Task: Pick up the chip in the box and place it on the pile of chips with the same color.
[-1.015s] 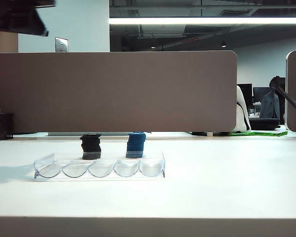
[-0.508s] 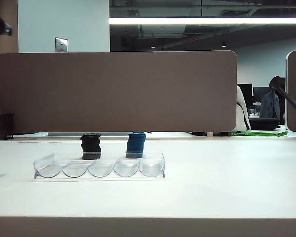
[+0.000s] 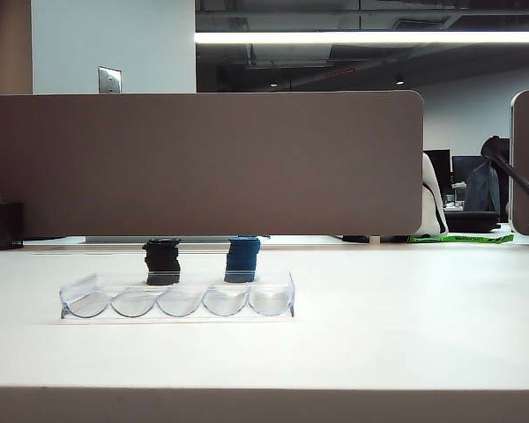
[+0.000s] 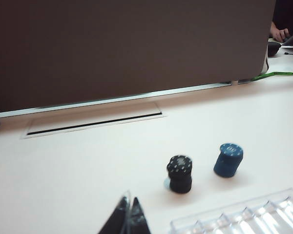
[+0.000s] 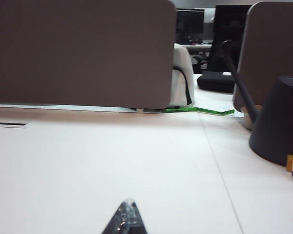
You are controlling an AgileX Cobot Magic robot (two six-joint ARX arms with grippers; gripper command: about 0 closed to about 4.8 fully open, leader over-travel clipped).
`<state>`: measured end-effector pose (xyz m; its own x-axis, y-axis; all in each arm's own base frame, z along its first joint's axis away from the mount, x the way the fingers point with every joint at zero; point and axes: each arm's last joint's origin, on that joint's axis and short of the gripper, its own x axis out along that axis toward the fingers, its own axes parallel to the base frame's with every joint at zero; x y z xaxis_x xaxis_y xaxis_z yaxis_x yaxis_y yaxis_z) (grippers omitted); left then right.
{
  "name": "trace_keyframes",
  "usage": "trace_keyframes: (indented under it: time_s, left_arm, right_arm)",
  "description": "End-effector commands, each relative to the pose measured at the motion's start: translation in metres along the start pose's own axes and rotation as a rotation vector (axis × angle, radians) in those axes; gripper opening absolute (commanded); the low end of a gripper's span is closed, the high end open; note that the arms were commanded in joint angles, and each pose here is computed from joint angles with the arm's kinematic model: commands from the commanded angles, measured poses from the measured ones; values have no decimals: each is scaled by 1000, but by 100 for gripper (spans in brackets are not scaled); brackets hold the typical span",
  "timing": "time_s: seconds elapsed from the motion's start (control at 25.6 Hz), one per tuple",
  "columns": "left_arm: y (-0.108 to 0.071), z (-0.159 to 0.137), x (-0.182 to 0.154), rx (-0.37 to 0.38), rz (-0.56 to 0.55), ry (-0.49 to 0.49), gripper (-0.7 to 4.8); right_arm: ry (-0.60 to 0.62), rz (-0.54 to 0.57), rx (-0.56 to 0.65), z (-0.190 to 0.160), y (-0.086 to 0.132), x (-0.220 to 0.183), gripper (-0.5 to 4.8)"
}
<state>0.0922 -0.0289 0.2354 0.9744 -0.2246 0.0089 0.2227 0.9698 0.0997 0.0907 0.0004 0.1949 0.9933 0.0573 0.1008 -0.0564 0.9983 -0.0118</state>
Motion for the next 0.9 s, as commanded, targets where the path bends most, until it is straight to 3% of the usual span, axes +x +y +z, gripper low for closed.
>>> trace_keyframes:
  time_s: [0.04, 0.35, 0.43, 0.55, 0.62, 0.74, 0.9]
  left_arm:
    - [2, -5, -14, 2, 22, 25, -6]
    - [1, -18, -20, -21, -5, 46, -6]
    - [-1, -23, -16, -28, -7, 17, -6]
    - [-2, -30, -11, -109, -17, -52, -6]
    - [-3, -37, -8, -102, -15, -66, -6]
    - [-6, -63, -2, -92, 5, 19, -6]
    - [-8, -75, 0, -88, -20, 60, -6]
  right_arm:
    - [-31, -13, 2, -9, -1, 2, -5]
    - [-45, -18, -1, -16, -1, 4, -5]
    - [-46, -12, -2, -16, -1, 4, -5]
    - [-46, -7, -1, -16, -1, 4, -5]
    - [-46, -8, -2, -16, -1, 4, -5]
    - [-46, -8, -1, -16, -1, 4, -5]
    - [-47, -6, -1, -16, -1, 4, -5]
